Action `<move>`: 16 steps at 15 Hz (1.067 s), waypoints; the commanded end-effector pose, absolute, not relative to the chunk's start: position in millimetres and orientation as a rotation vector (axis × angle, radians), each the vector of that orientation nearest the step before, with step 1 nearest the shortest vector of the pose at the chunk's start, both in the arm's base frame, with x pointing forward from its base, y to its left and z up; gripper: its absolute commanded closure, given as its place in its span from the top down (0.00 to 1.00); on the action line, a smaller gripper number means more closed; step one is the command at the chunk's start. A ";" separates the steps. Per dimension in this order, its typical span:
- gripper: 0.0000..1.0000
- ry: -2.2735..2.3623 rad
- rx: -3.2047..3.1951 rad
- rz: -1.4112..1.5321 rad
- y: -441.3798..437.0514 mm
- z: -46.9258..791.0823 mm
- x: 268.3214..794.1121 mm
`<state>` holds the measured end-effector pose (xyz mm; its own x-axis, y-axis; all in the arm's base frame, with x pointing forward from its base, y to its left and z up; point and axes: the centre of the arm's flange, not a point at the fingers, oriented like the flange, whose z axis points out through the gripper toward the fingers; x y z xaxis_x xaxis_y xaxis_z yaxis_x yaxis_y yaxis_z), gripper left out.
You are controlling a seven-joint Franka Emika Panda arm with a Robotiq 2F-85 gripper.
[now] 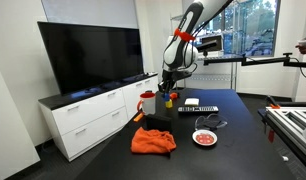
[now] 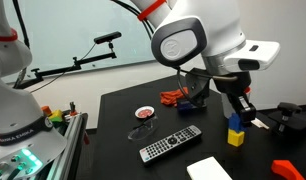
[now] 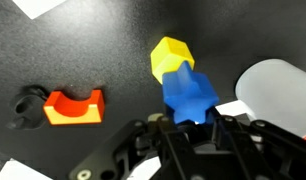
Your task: Put the blue block on the yellow block
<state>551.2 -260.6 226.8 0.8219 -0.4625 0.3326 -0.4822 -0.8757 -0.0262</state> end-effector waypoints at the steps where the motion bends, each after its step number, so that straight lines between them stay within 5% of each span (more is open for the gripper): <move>1: 0.08 -0.756 2.933 0.539 -261.0 235.7 555.6; 16: 0.08 -0.766 2.934 0.523 -264.6 239.1 548.4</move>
